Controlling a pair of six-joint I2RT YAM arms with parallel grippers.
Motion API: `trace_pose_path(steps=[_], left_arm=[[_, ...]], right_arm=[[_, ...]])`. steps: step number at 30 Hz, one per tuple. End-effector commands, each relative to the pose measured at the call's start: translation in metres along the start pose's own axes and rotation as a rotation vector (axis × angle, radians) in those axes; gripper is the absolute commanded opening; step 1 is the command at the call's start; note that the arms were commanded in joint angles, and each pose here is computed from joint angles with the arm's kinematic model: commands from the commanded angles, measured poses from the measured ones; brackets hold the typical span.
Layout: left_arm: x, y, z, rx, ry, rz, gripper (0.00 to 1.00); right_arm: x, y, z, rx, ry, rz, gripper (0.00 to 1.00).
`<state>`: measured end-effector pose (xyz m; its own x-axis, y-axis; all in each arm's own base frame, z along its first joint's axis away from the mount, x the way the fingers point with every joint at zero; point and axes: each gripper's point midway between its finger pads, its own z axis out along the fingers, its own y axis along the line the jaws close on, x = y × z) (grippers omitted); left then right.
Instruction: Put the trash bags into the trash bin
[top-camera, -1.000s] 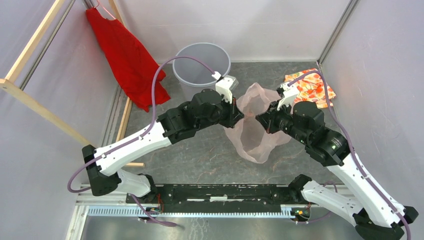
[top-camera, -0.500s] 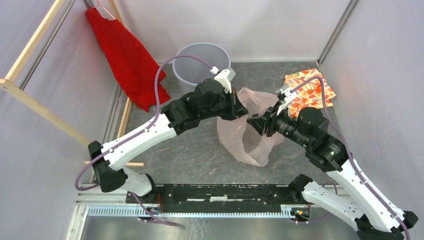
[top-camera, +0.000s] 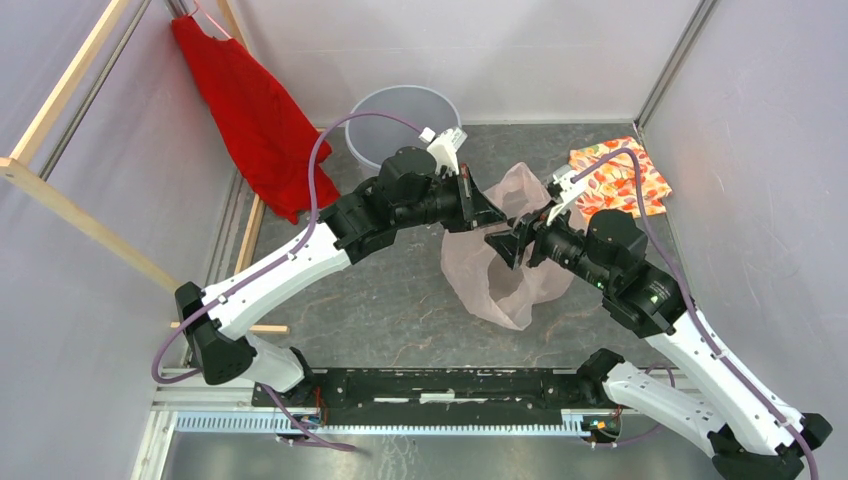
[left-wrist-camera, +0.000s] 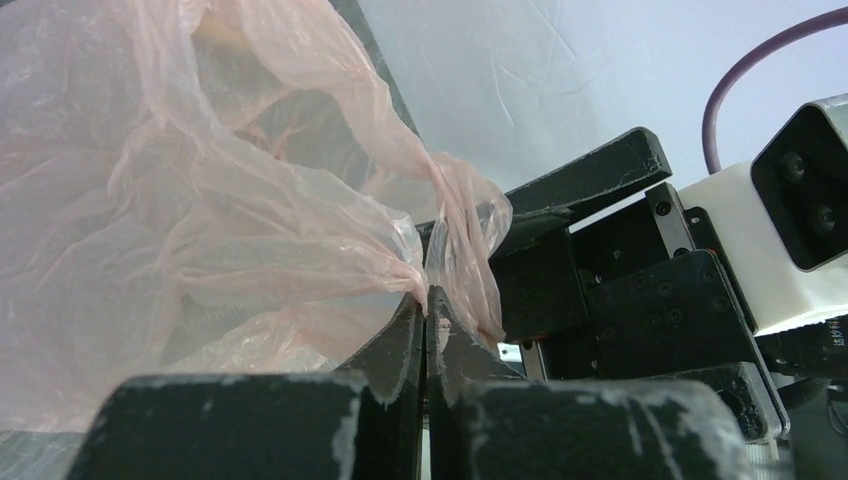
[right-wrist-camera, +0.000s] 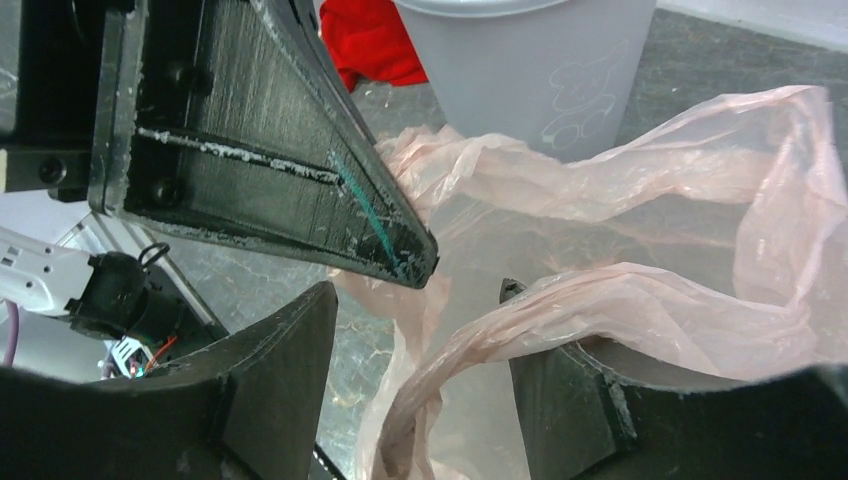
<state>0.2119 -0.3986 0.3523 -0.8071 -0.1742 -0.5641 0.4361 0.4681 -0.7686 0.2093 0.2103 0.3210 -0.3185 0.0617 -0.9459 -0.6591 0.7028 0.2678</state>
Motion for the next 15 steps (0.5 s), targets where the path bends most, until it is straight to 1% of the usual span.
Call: trace_pose_path(steps=[1, 3, 6, 7, 9, 10, 13, 14, 15], left_arm=[[-0.007, -0.023, -0.002, 0.087, -0.008, -0.052, 0.02], [-0.007, -0.025, -0.002, 0.099, -0.008, -0.063, 0.02], [-0.01, -0.03, -0.003, 0.114, -0.016, -0.075, 0.02], [-0.011, -0.03, -0.004, 0.116, -0.02, -0.076, 0.02], [-0.012, -0.031, -0.005, 0.116, -0.025, -0.078, 0.03], [-0.013, -0.03, -0.005, 0.116, -0.027, -0.076, 0.08], [-0.017, -0.028, -0.008, 0.108, -0.041, -0.057, 0.29], [-0.021, -0.028, -0.01, 0.107, -0.052, -0.043, 0.37], [-0.026, -0.028, -0.014, 0.1, -0.07, -0.028, 0.46]], right_arm=[[-0.022, -0.002, 0.001, 0.02, -0.105, -0.017, 0.69], [-0.024, -0.001, 0.003, 0.009, -0.122, -0.011, 0.69], [-0.022, 0.001, 0.008, -0.004, -0.114, -0.007, 0.66], [-0.022, 0.001, 0.009, -0.004, -0.114, -0.005, 0.64], [-0.024, 0.002, 0.011, -0.005, -0.123, 0.0, 0.58], [-0.026, 0.003, 0.01, -0.006, -0.129, 0.004, 0.52], [-0.036, 0.001, 0.008, 0.018, -0.141, 0.014, 0.17], [-0.039, -0.001, 0.006, 0.038, -0.145, 0.018, 0.07], [-0.044, -0.004, 0.004, 0.061, -0.148, 0.023, 0.0]])
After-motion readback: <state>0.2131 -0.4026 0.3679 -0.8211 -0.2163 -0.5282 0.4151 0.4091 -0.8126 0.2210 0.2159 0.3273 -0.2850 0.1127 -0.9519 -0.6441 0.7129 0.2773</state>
